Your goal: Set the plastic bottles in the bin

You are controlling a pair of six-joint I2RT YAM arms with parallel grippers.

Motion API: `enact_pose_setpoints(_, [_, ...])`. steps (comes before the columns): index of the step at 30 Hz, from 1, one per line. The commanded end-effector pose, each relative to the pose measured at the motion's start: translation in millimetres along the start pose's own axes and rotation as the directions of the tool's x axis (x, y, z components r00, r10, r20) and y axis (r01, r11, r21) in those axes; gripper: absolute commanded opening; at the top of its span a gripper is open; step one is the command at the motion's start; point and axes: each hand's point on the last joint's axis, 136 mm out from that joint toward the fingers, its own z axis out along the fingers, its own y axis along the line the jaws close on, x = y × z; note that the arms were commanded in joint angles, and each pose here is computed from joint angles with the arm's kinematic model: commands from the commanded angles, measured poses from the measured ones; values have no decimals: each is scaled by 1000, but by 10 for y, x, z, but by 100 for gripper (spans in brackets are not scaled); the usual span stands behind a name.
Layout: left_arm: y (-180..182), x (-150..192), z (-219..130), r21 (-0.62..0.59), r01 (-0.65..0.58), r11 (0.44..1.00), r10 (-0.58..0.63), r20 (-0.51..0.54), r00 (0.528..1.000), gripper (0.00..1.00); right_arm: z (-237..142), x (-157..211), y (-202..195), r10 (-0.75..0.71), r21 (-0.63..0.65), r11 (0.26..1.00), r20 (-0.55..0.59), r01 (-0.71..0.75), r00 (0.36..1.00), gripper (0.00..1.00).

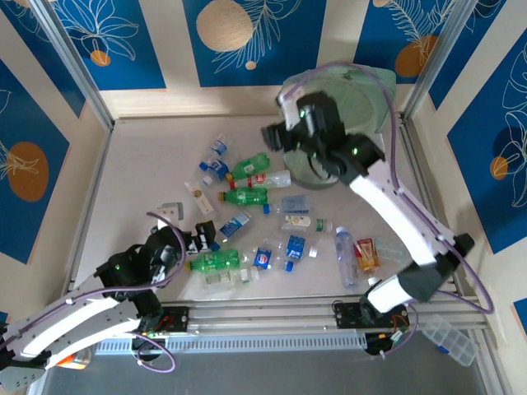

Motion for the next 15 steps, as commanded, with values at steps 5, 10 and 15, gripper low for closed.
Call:
enact_pose_setpoints(5, [539,192,-207,-137,74,988,-75,-4,997,100,79,790,1120,-258,-245,943,-120,224,959,62])
enact_pose_setpoints(10, [728,358,-192,-174,142,974,-144,6,990,99,-57,1529,1689,-502,-525,718,63,456,863,63])
enact_pose_setpoints(15, [890,267,-306,-277,154,948,-152,27,988,100,-224,2343,2031,-665,-746,404,157,529,730,62])
